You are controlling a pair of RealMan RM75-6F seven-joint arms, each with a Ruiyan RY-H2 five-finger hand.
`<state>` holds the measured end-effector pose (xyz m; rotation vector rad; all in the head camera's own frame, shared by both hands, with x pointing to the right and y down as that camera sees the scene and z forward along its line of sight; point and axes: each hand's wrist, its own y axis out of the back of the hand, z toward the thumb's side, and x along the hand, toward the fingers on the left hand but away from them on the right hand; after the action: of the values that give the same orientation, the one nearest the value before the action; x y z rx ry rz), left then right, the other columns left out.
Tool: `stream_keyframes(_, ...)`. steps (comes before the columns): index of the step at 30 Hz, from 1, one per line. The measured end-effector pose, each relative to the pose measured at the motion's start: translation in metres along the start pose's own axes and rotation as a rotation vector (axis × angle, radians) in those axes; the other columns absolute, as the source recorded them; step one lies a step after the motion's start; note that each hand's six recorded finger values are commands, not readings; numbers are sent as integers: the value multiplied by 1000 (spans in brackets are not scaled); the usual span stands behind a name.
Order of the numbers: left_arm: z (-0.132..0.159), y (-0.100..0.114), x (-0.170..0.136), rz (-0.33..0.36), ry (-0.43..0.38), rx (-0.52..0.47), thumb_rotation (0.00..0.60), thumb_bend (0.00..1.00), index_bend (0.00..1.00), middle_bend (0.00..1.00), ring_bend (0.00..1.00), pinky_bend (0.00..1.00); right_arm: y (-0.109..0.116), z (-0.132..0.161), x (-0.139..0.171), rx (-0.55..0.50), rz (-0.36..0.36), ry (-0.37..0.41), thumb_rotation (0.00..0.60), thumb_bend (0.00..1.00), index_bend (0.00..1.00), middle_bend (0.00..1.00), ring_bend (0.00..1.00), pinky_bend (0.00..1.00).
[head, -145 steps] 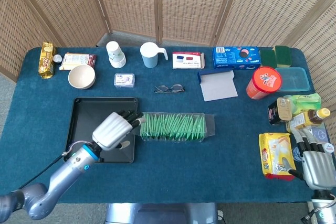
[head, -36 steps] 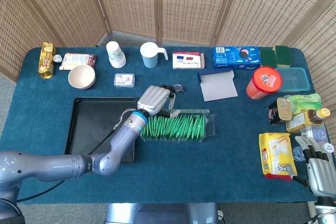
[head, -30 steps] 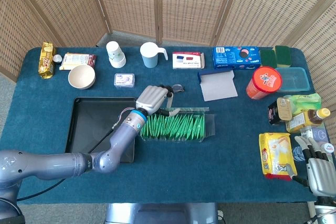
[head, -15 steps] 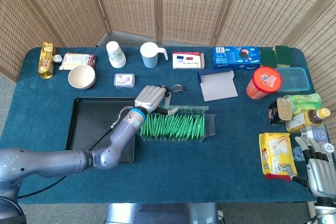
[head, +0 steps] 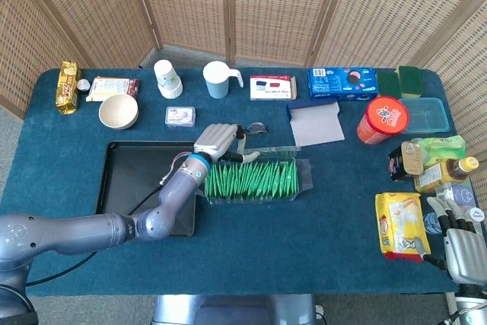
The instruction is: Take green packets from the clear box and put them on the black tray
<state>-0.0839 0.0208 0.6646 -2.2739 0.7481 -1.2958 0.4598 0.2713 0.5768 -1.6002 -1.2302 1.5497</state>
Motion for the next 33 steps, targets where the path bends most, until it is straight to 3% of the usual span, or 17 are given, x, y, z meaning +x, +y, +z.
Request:
stream_keyframes(12, -2, 2, 3, 13, 6, 41, 203, 161, 404, 208, 180, 355, 1, -3, 3, -4, -2, -10, 562, 363, 115, 155, 66, 150)
stream_keyframes(21, 3, 8, 0, 60, -21, 47, 188, 159, 384, 194, 172, 355, 1, -3, 3, -6, -4, -10, 562, 363, 115, 155, 66, 149)
stream_keyframes(33, -15, 13, 7, 93, 38, 100, 182, 158, 380, 183, 158, 355, 2, -3, 5, -7, -8, -13, 561, 363, 113, 154, 66, 149)
